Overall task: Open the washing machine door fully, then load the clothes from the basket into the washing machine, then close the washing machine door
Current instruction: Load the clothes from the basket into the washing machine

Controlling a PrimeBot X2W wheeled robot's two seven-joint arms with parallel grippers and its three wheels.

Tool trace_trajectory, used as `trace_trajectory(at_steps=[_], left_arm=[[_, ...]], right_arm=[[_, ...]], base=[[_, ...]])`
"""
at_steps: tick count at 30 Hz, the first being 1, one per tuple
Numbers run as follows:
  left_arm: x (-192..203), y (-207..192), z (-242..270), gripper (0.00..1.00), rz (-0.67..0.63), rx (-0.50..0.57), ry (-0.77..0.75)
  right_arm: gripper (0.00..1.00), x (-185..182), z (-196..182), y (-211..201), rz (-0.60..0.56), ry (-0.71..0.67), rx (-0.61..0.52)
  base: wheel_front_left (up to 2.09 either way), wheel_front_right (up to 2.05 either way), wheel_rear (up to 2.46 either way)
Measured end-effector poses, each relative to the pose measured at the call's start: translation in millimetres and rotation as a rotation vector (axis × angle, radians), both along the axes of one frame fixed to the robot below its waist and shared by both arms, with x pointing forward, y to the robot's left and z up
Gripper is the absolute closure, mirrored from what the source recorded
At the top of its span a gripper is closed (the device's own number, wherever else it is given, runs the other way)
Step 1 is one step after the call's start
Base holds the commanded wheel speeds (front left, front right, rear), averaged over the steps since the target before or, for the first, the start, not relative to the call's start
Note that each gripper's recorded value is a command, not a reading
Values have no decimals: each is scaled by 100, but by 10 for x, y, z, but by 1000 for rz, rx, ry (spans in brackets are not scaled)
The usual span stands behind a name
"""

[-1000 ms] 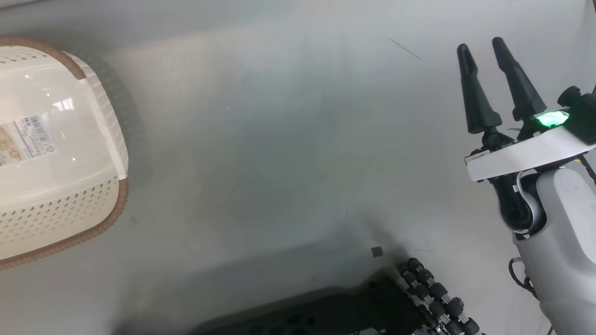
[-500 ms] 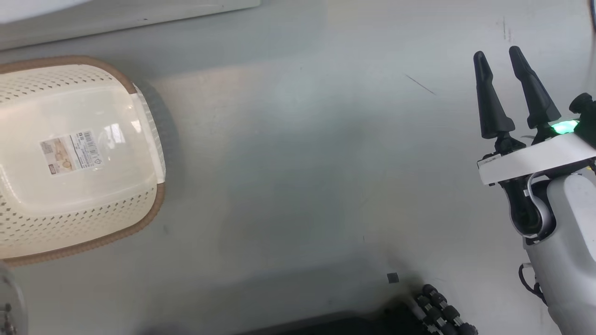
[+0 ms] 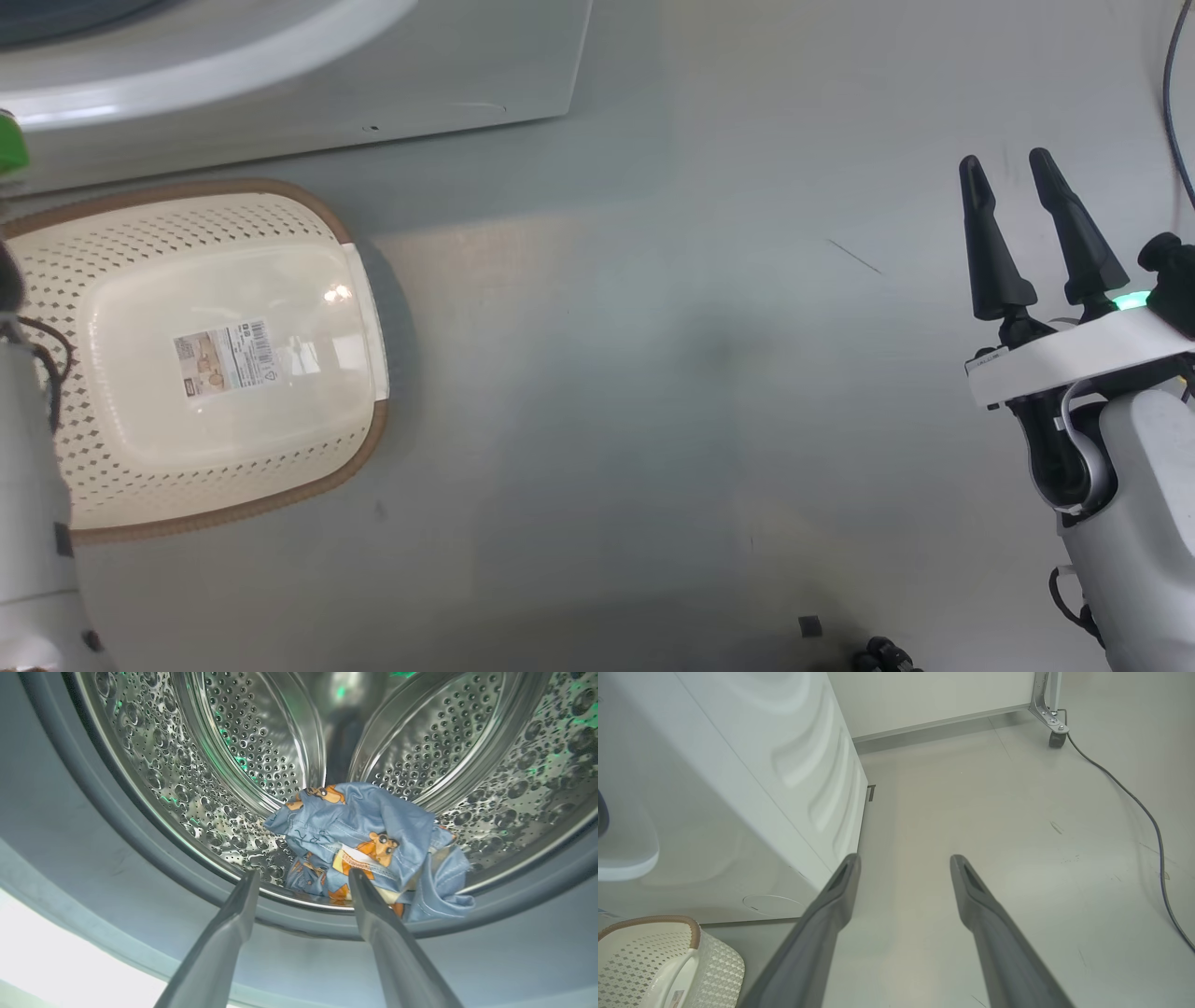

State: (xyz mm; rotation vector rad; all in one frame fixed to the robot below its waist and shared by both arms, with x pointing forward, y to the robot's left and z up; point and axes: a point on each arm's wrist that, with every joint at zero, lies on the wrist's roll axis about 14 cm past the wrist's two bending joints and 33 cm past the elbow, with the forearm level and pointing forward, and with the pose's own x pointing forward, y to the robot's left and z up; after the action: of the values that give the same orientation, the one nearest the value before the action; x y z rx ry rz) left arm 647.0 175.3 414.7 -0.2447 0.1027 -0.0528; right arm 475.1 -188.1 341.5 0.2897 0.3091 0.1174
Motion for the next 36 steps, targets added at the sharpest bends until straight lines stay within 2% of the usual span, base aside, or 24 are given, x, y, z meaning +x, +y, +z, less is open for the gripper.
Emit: trace_trajectory(at_steps=[20, 24, 36], left_arm=[[-1102, 75, 194, 0, 59, -41, -37], [-1338, -30, 205, 0, 46, -60, -26], [-2022, 182, 263, 0, 86, 29, 2]], right_arm=[[0, -228, 654, 163, 51, -124, -20], [0, -334, 721, 150, 43, -129, -20], [0, -601, 987, 323, 56, -177, 12]], base=[[0, 0, 0], [0, 0, 0], [0, 0, 0]])
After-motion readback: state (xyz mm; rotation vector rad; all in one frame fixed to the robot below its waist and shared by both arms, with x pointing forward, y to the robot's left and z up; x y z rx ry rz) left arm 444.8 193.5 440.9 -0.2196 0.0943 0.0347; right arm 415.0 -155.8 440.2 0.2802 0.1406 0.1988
